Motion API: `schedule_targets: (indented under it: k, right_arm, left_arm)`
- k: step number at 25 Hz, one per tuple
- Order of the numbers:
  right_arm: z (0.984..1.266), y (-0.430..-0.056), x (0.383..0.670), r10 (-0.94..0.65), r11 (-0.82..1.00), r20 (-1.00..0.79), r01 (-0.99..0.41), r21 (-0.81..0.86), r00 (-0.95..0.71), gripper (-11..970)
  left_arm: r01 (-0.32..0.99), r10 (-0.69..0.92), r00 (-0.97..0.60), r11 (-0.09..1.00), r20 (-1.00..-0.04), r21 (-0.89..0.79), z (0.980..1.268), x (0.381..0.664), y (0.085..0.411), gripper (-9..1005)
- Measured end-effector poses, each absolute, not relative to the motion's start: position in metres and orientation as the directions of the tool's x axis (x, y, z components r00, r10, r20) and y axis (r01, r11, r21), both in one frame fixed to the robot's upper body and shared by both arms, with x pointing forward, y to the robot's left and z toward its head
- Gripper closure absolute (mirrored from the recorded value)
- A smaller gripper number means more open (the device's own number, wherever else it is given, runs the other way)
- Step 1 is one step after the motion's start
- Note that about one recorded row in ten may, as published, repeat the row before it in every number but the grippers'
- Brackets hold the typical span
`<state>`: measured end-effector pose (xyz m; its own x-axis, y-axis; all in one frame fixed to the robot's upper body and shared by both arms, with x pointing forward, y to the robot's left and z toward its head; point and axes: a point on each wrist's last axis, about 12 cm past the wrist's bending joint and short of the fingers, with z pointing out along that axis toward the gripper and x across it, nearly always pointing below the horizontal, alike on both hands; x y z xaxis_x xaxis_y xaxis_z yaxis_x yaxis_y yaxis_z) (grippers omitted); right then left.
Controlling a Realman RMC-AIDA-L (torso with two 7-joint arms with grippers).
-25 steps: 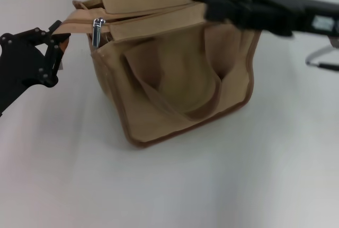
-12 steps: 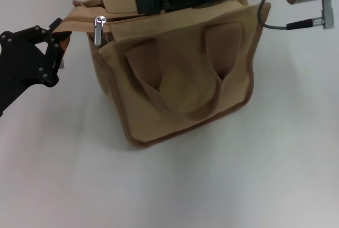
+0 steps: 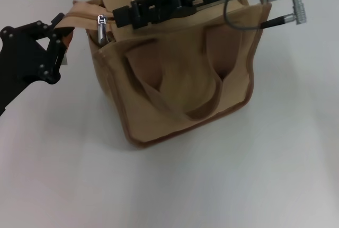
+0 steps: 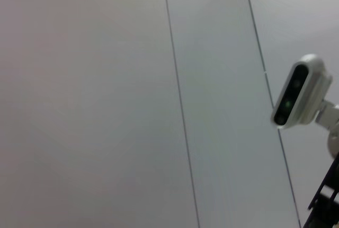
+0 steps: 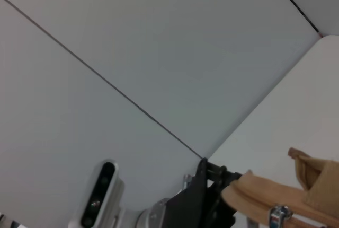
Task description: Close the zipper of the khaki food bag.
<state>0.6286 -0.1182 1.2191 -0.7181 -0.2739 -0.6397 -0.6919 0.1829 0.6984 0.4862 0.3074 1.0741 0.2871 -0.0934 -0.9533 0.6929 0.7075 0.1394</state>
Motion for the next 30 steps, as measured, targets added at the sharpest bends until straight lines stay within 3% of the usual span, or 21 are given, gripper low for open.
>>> schedule_targets:
  k: [15,30]
  right_arm:
    - [1.211,-0.098,0.628,-0.292,0.204,-0.652,-0.712,0.672,-0.699,177]
    - [1.209,-0.101,0.623,-0.273,0.146,-0.710,-0.758,0.636,-0.649,205]
  left_arm:
    - [0.759,-0.186,0.301,0.640,-0.935,0.117,1.088,0.496,0.295,979]
    - [0.814,-0.241,0.269,0.575,-0.933,0.086,1.099,0.510,0.282,980]
